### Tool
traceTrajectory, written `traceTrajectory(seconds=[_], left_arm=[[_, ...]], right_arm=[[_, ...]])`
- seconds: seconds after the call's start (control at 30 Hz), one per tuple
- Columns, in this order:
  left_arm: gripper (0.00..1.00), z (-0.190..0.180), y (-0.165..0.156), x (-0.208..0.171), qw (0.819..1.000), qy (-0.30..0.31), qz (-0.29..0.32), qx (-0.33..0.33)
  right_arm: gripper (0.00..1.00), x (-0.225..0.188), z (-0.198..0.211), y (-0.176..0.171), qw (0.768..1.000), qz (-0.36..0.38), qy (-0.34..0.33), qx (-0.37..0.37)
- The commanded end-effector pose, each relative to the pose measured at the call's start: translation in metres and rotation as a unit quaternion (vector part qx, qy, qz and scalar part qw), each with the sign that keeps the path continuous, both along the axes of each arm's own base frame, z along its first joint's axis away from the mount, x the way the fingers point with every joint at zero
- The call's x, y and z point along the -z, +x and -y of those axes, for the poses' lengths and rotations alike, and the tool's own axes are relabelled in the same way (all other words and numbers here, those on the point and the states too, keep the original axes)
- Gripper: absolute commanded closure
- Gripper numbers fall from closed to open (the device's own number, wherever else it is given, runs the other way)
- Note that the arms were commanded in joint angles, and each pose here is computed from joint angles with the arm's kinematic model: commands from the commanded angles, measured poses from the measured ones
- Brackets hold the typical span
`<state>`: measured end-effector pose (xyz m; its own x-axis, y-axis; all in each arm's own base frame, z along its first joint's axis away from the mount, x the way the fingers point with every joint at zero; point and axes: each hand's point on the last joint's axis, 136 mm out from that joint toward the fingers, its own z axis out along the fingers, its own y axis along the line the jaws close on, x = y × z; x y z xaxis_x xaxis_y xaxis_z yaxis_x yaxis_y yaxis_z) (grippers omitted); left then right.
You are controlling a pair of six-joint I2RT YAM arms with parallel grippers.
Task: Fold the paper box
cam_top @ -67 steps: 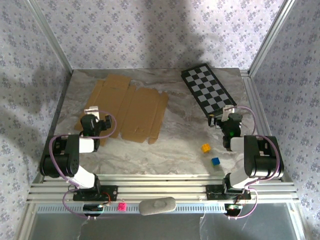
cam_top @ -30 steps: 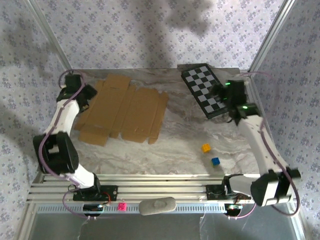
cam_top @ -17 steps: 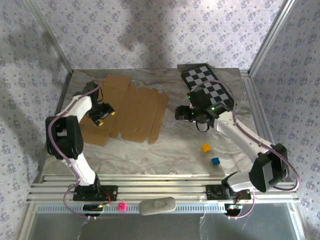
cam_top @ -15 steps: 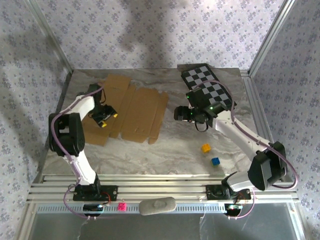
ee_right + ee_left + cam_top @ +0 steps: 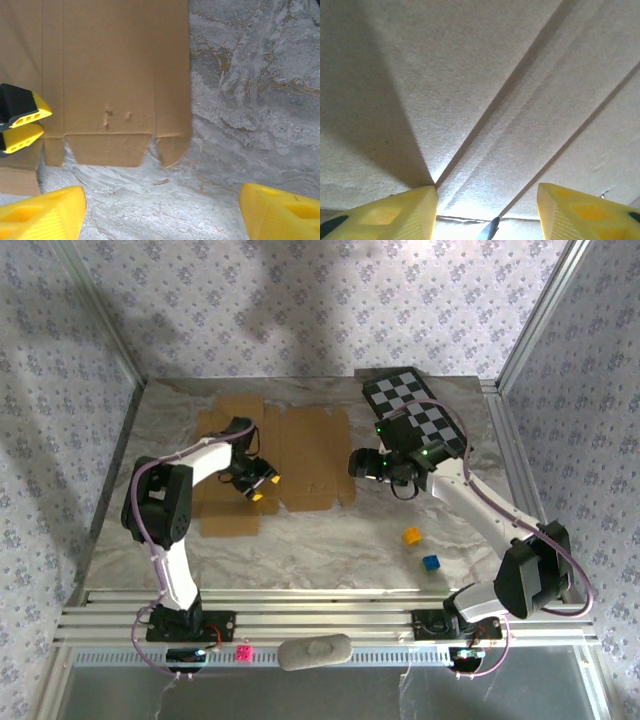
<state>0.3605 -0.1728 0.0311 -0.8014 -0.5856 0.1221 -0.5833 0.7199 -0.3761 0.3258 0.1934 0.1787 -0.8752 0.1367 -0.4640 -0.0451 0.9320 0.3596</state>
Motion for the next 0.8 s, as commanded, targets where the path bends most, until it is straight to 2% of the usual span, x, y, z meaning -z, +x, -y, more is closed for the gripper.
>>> traceTrajectory(seconds=[0.0, 0.07, 0.13, 0.23, 0.37, 0.53, 0.7, 0.77], left_arm=[[0.45, 0.03, 0.007, -0.016, 0.998, -0.056, 0.003, -0.031], [0.44, 0.039, 0.017, -0.035, 0.996, -0.076, 0.028, -0.027], [0.41, 0.046, 0.029, -0.064, 0.993, -0.099, 0.069, -0.015], [0.39, 0.037, 0.029, -0.095, 0.991, -0.099, 0.091, -0.005], [0.39, -0.023, -0.007, -0.103, 0.997, -0.034, 0.064, -0.023], [0.38, -0.11, -0.067, -0.084, 0.996, 0.026, 0.024, -0.084], [0.39, -0.145, -0.104, -0.066, 0.991, 0.038, 0.003, -0.13], [0.39, -0.147, -0.111, -0.064, 0.99, 0.044, 0.002, -0.137]], right_arm=[[0.18, 0.005, -0.001, 0.0, 1.0, -0.019, 0.015, 0.006], [0.18, 0.006, -0.003, 0.001, 0.999, -0.022, 0.022, 0.004], [0.18, 0.024, -0.004, -0.008, 0.999, -0.048, 0.023, -0.002], [0.18, 0.035, -0.013, -0.011, 0.997, -0.068, 0.047, -0.008], [0.19, 0.052, -0.044, -0.016, 0.989, -0.102, 0.108, -0.019], [0.21, 0.08, -0.136, -0.034, 0.962, -0.181, 0.178, -0.105], [0.32, 0.099, -0.226, -0.052, 0.933, -0.244, 0.201, -0.173], [0.35, 0.112, -0.243, -0.056, 0.933, -0.256, 0.188, -0.171]])
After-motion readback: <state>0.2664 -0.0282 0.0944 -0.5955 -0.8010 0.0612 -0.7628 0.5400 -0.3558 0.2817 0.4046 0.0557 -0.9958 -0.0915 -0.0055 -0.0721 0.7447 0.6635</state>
